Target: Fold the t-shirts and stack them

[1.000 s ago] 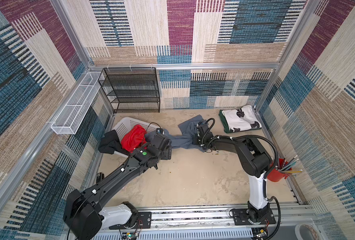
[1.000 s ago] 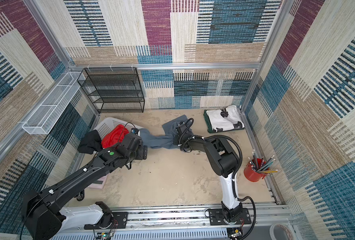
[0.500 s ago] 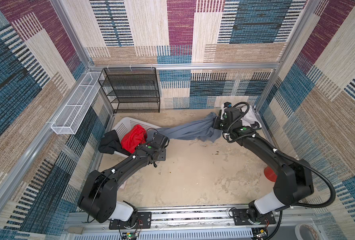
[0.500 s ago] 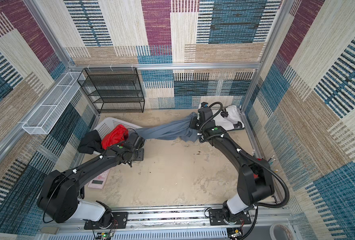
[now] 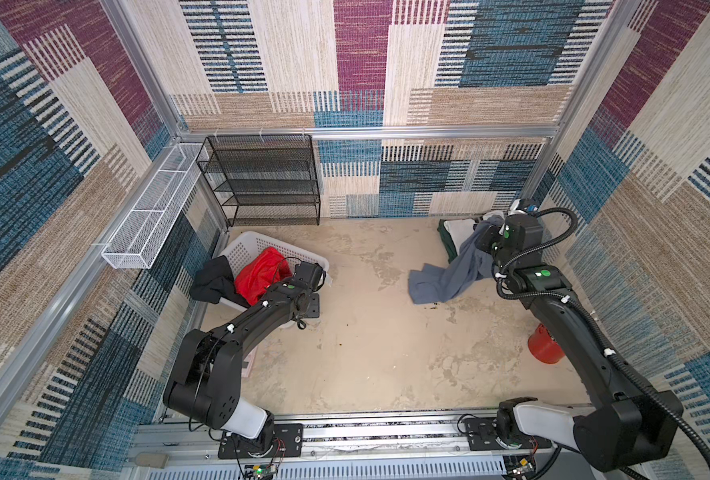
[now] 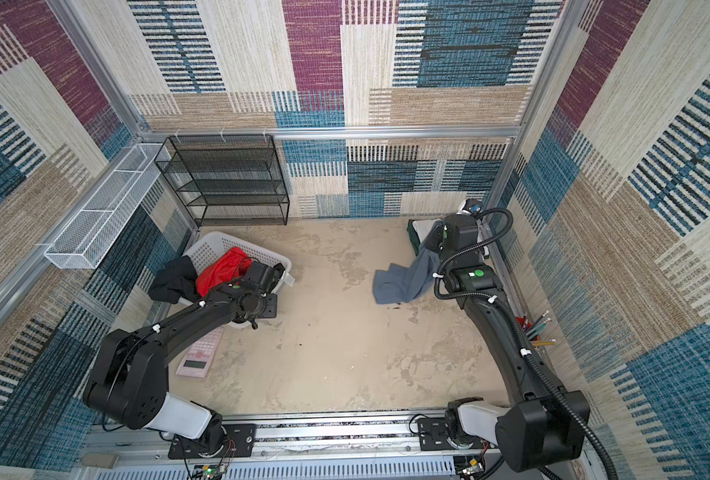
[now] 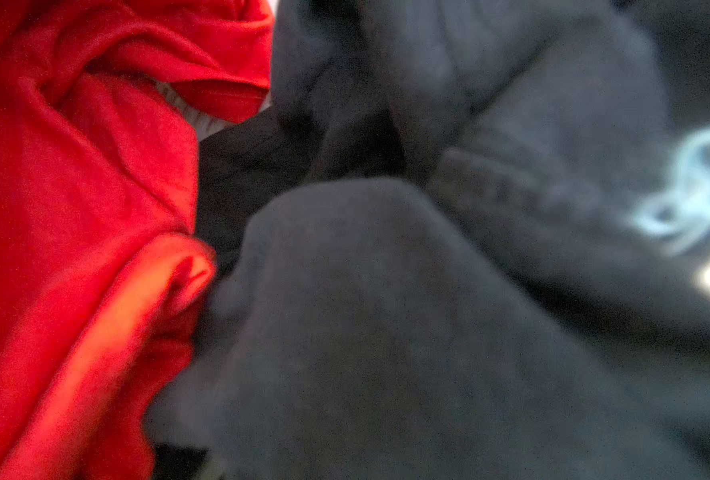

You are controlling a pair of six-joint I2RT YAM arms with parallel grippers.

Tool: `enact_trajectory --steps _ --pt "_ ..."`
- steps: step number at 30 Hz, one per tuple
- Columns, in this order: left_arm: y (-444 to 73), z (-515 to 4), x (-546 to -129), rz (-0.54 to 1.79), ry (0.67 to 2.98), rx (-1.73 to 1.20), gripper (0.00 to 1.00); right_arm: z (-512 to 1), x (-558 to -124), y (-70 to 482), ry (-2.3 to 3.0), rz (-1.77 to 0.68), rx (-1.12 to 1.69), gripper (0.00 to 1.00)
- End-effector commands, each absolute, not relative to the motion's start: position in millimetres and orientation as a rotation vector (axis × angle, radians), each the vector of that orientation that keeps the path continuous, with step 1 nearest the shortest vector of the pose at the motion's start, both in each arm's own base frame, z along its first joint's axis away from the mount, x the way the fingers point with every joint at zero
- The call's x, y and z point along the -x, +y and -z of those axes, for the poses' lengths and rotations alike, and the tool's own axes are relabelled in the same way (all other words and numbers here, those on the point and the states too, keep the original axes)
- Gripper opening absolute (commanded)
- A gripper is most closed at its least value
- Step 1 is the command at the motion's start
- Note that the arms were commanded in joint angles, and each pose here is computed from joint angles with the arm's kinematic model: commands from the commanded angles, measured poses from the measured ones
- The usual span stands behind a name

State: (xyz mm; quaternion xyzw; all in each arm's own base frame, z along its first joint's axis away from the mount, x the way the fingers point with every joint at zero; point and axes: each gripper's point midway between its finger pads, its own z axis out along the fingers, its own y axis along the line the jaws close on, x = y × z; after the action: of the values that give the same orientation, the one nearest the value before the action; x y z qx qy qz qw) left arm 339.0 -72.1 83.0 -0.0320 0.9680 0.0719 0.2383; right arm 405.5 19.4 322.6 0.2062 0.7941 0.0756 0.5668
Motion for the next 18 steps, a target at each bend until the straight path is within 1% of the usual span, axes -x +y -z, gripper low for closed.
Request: enact_trajectory --steps 1,3,5,7,8,10,11,13,15,18 --pt "-71.2 -93.7 -361.4 -0.199 2.602 0.080 0.58 -321.9 -407.7 39.9 1.872 -0.314 -0.440 0.00" --pt "-73.1 -97.4 -376.7 -0.195 2.593 0.091 0.50 -308.6 -406.7 50.7 1.901 -0.386 -0.425 0.00" --pt "-78.3 -99.1 -394.3 -0.183 2.582 0.090 0.47 -291.8 -404.6 59.7 1.935 -0.445 -0.418 0.00" --pt "-84.4 -100.0 -410.3 -0.168 2.587 0.083 0.41 -273.8 -402.2 68.2 1.979 -0.493 -0.408 0.00" --pt "-87.2 -101.1 -419.3 -0.171 2.586 0.077 0.36 -266.9 -400.0 72.9 1.995 -0.525 -0.401 0.00" --pt "-90.7 -100.0 -435.7 -0.191 2.589 0.052 0.19 -255.8 -393.7 83.5 2.018 -0.596 -0.378 0.00" --pt "-92.3 -98.9 -442.5 -0.197 2.595 0.037 0.15 -251.2 -389.8 88.7 2.026 -0.633 -0.368 0.00" --pt "-92.7 -95.9 -455.0 -0.222 2.608 0.018 0.13 -241.7 -382.8 93.1 2.044 -0.662 -0.356 0.00" --pt "-90.7 -94.5 -467.7 -0.263 2.606 0.014 0.08 -233.5 -378.5 88.7 2.059 -0.620 -0.347 0.00" --pt "-89.3 -93.9 -479.9 -0.297 2.606 -0.010 0.07 -229.3 -371.2 78.0 2.069 -0.541 -0.352 0.00"
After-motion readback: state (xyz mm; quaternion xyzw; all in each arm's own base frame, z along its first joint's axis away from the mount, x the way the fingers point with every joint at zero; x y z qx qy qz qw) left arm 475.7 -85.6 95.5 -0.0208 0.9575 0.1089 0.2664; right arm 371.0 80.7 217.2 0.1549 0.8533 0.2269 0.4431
